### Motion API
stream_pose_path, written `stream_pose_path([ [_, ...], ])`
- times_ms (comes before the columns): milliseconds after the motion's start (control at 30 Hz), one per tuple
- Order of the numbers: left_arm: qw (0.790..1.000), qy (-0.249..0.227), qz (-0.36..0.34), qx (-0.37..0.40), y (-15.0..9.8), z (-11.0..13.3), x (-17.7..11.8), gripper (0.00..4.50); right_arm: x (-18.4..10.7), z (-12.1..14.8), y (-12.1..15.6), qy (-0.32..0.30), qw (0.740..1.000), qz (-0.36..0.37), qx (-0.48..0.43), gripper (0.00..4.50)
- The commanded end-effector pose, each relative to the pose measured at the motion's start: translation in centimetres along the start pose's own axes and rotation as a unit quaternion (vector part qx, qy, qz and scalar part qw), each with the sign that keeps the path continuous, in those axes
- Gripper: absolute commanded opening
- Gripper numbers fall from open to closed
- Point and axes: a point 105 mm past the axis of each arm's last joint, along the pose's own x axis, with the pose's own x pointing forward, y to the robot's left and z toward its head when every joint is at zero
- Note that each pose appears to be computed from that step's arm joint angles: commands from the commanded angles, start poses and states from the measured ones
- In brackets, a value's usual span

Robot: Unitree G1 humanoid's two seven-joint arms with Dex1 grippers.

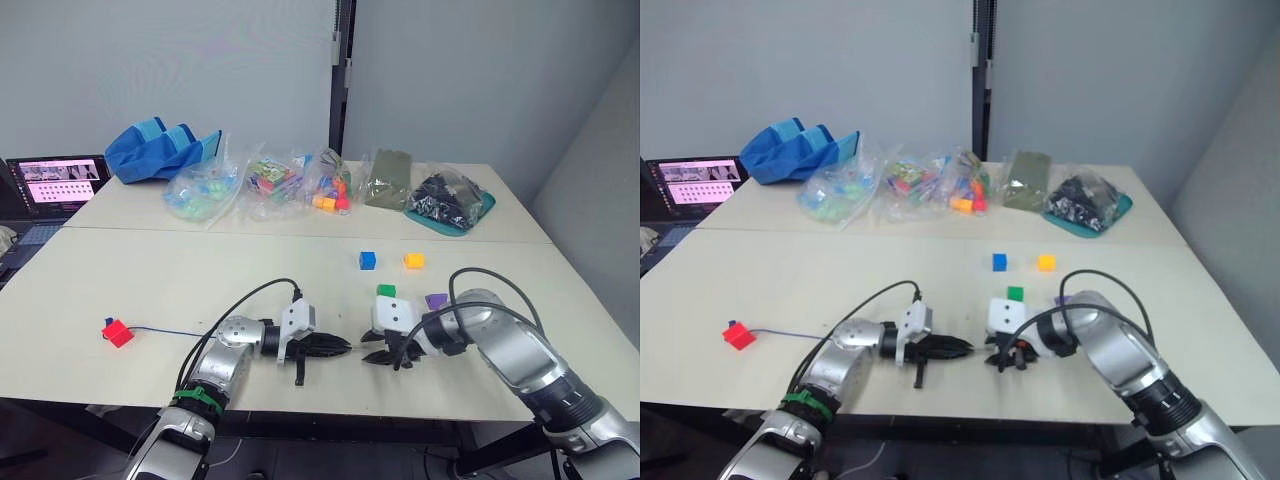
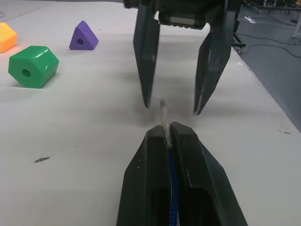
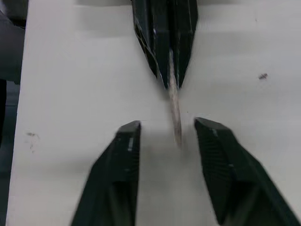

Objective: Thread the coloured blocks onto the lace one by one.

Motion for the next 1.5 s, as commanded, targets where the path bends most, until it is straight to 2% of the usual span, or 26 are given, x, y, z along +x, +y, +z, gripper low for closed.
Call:
stream_pose_path([
  [33, 1.0, -0.009, 0.016, -0.008, 0.5, 0.2, -1.0, 0.0, -2.6, 0.6, -0.8, -0.042, 0.997, -0.059, 0.023, 3.41],
  [133, 1.0, -0.012, 0.015, -0.013, 0.5, 0.1, -1.4, 0.0, -4.7, -1.3, -1.2, -0.078, 0.983, -0.159, 0.054, 4.4],
  [167, 1.0, -0.017, 0.016, -0.016, 0.6, 0.2, -1.5, 0.0, -5.3, -1.9, -1.4, -0.097, 0.972, -0.201, 0.068, 4.48],
  [233, 0.999, -0.031, 0.02, -0.022, 0.8, 0.5, -1.6, 0.0, -6.3, -3.1, -1.3, -0.135, 0.949, -0.265, 0.106, 4.48],
  [400, 0.999, -0.04, 0.009, -0.028, 0.8, 0.8, -1.7, 0.0, -7.7, -6.9, 0.6, -0.167, 0.882, -0.402, 0.178, 4.48],
  [600, 0.998, -0.051, 0.015, -0.032, 1.2, 1.4, -1.4, 0.0, -8.0, -9.4, 2.9, -0.185, 0.817, -0.488, 0.246, 4.48],
  [700, 0.998, -0.053, 0.016, -0.031, 1.2, 1.5, -1.4, 0.0, -8.2, -9.8, 3.0, -0.188, 0.796, -0.514, 0.26, 4.48],
  [900, 0.998, -0.058, 0.024, -0.027, 1.2, 1.8, -1.5, 0.0, -8.3, -9.3, 1.4, -0.196, 0.788, -0.526, 0.253, 4.48],
  [1167, 0.996, -0.06, 0.063, -0.015, 1.4, 1.7, -1.5, 0.0, -8.5, -9.0, -4.1, -0.186, 0.789, -0.527, 0.255, 4.48],
  [1300, 0.996, -0.064, 0.064, -0.012, 0.8, 1.7, -1.1, 0.0, -7.4, -8.9, -6.7, -0.183, 0.795, -0.514, 0.266, 4.48],
  [1500, 0.993, -0.062, 0.098, -0.003, 1.2, 1.7, -1.7, 0.0, -5.2, -9.4, -7.5, -0.177, 0.804, -0.493, 0.281, 4.48],
])
